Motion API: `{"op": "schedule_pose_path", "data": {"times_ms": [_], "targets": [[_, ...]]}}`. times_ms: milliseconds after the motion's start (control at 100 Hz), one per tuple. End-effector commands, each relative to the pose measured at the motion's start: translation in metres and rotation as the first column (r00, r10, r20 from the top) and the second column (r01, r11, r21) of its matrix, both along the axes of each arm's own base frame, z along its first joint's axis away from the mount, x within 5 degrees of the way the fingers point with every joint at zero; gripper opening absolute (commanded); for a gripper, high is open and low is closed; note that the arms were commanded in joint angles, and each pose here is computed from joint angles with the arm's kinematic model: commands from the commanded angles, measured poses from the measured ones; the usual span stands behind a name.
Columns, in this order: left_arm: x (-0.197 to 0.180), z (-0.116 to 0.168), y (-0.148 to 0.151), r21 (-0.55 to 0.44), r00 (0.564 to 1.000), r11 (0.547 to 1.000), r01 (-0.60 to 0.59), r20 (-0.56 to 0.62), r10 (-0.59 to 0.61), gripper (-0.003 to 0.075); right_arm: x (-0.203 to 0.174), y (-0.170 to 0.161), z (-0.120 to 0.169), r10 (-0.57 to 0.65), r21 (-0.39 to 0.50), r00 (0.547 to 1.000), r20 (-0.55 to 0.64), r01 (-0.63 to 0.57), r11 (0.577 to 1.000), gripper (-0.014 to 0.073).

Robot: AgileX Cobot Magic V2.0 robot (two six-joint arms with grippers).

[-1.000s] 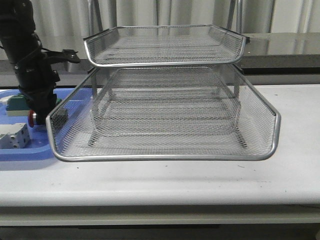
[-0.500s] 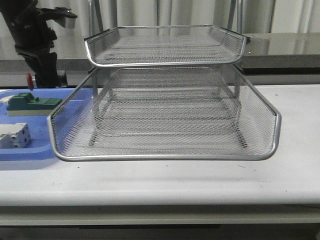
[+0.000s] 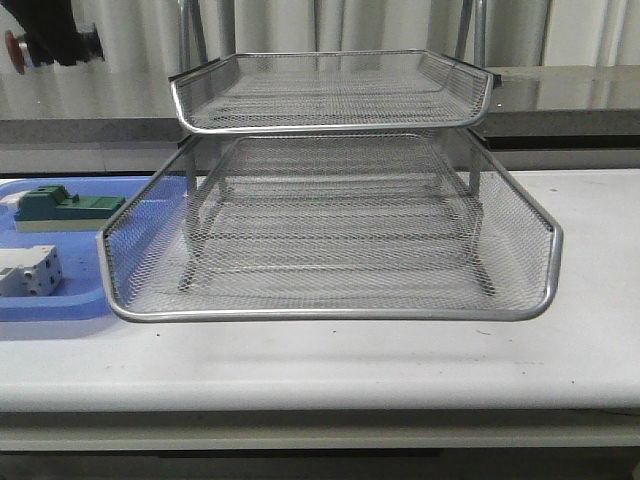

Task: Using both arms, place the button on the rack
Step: 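Lift the red push button and carry it over the pulled-out tray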

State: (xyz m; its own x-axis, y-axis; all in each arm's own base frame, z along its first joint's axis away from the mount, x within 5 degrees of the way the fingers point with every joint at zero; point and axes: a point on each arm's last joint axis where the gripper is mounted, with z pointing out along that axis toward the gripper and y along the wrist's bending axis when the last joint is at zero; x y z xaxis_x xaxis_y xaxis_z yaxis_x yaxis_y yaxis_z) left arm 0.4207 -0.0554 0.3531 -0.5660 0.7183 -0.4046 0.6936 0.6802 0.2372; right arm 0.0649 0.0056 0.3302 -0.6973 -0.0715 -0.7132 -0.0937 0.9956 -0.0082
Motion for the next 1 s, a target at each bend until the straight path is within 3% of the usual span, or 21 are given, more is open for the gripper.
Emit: {"op": "schedule_pose_path", "data": {"times_ms": [0, 200, 400, 720, 990], "targets": [[-0.034, 0.038, 0.002, -0.033, 0.998, 0.999, -0.021, 0.059, 0.023, -0.0020, 0.003, -0.001, 0.012, -0.004, -0.005, 0.997, 0.078, 0.004, 1.000, -0.0068], [-0.077, 0.038, -0.009, -0.027, 1.000, 0.999, 0.023, 0.015, -0.022, -0.0020, 0.003, -0.001, 0.012, -0.004, -0.005, 0.997, 0.078, 0.004, 1.000, -0.0068], [-0.112, 0.030, -0.042, -0.036, 0.990, 0.990, 0.138, -0.032, -0.139, -0.0020, 0.003, -0.001, 0.012, -0.004, -0.005, 0.997, 0.078, 0.004, 1.000, -0.0068], [-0.141, 0.020, -0.113, -0.089, 0.932, 0.932, 0.352, -0.059, -0.357, -0.0020, 0.003, -0.001, 0.012, -0.004, -0.005, 0.997, 0.078, 0.004, 1.000, -0.0068], [-0.139, 0.003, -0.159, -0.146, 0.902, 0.892, 0.428, 0.000, -0.433, -0.0020, 0.003, -0.001, 0.012, -0.004, -0.005, 0.997, 0.078, 0.004, 1.000, -0.0068]]}}
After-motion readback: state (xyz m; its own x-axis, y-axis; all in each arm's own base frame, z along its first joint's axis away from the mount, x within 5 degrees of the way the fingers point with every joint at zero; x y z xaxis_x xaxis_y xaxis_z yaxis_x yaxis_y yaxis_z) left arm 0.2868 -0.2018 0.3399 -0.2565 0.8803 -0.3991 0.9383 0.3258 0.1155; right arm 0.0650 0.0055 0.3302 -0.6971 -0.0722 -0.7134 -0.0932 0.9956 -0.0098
